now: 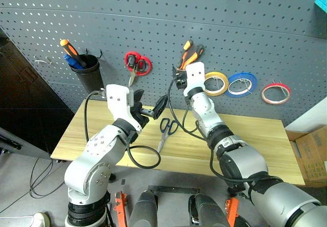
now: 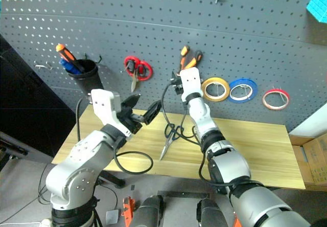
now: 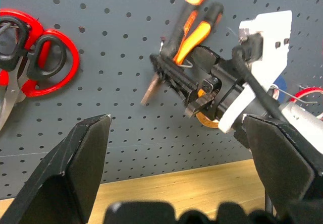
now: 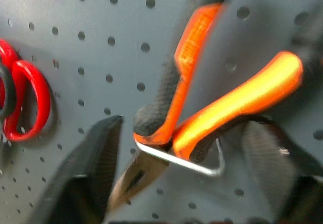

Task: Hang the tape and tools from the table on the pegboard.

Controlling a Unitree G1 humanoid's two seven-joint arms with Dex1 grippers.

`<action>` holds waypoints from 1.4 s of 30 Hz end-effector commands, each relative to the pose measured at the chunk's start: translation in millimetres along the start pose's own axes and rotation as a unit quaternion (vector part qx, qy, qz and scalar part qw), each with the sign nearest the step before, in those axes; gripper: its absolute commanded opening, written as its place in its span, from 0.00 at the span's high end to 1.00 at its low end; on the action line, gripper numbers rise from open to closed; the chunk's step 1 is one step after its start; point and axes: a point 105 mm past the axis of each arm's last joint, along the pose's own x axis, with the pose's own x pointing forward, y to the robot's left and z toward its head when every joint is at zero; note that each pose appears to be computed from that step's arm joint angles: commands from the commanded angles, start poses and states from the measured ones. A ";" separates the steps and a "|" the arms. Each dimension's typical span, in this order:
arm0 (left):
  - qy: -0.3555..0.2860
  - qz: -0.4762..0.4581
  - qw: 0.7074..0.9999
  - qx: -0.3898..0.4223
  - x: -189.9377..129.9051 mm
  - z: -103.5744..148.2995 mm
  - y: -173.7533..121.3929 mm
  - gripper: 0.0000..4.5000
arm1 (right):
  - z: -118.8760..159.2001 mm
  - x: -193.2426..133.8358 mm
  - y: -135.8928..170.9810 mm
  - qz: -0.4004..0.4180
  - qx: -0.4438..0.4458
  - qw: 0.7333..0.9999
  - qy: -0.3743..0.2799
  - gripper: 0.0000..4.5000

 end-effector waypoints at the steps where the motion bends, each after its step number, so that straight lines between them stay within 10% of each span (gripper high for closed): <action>1: -0.021 -0.017 1.000 0.001 0.9 8.8 -7.4 0.00 | 14.8 1.6 -8.7 -0.007 -0.002 1.000 -0.028 0.00; 9: -0.016 -0.016 1.000 0.006 5.1 6.6 -2.0 0.00 | 21.1 -13.1 -7.1 0.019 0.019 0.999 -0.033 0.00; 18: 0.031 0.041 0.998 0.042 20.8 -10.9 29.0 0.00 | 41.4 -89.0 22.2 0.233 0.057 0.970 0.021 0.00; 34: 0.291 0.090 0.952 0.031 35.9 -153.3 45.7 0.00 | 41.4 -139.3 18.4 0.462 -0.009 0.882 0.088 0.00; 42: 0.366 0.107 0.922 0.059 11.8 -175.6 55.1 0.00 | 26.0 -167.7 22.1 0.532 -0.054 0.837 0.115 0.00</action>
